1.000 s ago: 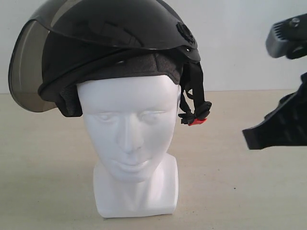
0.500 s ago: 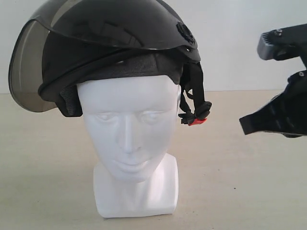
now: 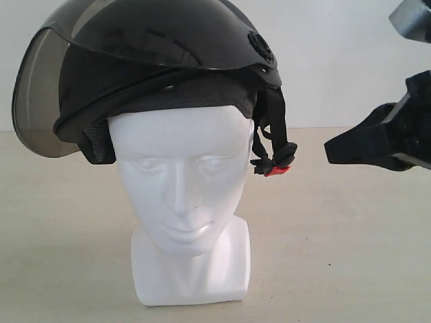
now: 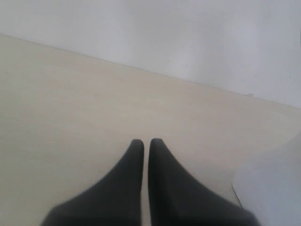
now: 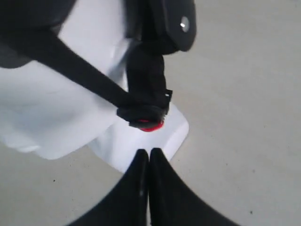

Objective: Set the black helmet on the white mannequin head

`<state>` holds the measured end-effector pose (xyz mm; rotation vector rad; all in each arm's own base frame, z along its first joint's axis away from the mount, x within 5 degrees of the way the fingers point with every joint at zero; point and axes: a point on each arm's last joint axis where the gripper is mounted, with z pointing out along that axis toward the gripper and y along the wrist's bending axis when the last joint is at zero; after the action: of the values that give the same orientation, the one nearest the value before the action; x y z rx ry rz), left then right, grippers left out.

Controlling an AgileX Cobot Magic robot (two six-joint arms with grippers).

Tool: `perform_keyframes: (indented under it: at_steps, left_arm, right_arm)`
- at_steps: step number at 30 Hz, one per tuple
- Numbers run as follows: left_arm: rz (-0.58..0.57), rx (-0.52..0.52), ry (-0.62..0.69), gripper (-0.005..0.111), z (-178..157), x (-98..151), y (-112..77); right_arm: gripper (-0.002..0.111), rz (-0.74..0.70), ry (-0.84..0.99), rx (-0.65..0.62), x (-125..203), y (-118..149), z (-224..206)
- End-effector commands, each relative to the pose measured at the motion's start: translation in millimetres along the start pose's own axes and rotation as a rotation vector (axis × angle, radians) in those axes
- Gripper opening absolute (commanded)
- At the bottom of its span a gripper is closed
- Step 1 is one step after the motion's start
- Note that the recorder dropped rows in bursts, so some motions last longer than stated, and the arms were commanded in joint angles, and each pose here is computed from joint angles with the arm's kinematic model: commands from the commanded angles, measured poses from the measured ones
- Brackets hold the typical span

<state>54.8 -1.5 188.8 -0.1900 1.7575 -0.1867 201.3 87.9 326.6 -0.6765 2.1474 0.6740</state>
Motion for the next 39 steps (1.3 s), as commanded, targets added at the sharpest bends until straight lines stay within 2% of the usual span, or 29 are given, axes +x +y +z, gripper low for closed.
perform_keyframes:
  at_steps: [1,4,6,8,12,18,23,30,33,35,39]
  left_arm:
    - [0.004,0.009,0.000,0.004,0.1,0.9,-0.3]
    - [0.004,0.009,0.000,0.004,0.1,0.9,-0.3]
    - [0.004,0.009,0.000,0.004,0.1,0.9,-0.3]
    - [0.004,0.009,0.000,0.004,0.1,0.9,-0.3]
    - [0.004,0.009,0.000,0.004,0.1,0.9,-0.3]
    - [0.004,0.009,0.000,0.004,0.1,0.9,-0.3]
    - [0.004,0.009,0.000,0.004,0.1,0.9,-0.3]
    - [0.004,0.009,0.000,0.004,0.1,0.9,-0.3]
    - [0.004,0.011,-0.009,0.004,0.1,0.1,-0.5]
    - [-0.035,0.031,-0.078,0.004,-0.2,-6.2,-2.1]
    - [-0.254,0.107,-0.298,0.004,-4.3,-26.7,-5.5]
  right_arm:
    - [0.006,-0.235,-0.051,-0.047,-3.3,22.7,-6.3]
    - [0.029,-0.299,-0.067,-0.057,-4.6,29.7,-5.0]
    - [0.051,-0.295,-0.086,-0.027,-7.3,27.0,-1.5]
    - [0.064,-0.293,-0.105,-0.003,-9.6,24.4,-0.4]
    - [0.063,-0.288,-0.120,0.019,-12.1,19.5,5.2]
    - [0.063,-0.264,-0.119,-0.047,-13.2,12.6,29.2]
    - [0.063,-0.262,-0.146,-0.038,-15.8,9.9,33.0]
    - [0.048,-0.225,-0.158,-0.037,-17.0,6.9,38.0]
    - [0.047,-0.235,-0.153,-0.041,-16.4,6.0,40.5]
    - [0.047,-0.233,-0.149,-0.041,-16.1,5.4,41.8]
    - [0.046,-0.219,-0.150,-0.037,-16.2,3.7,44.1]
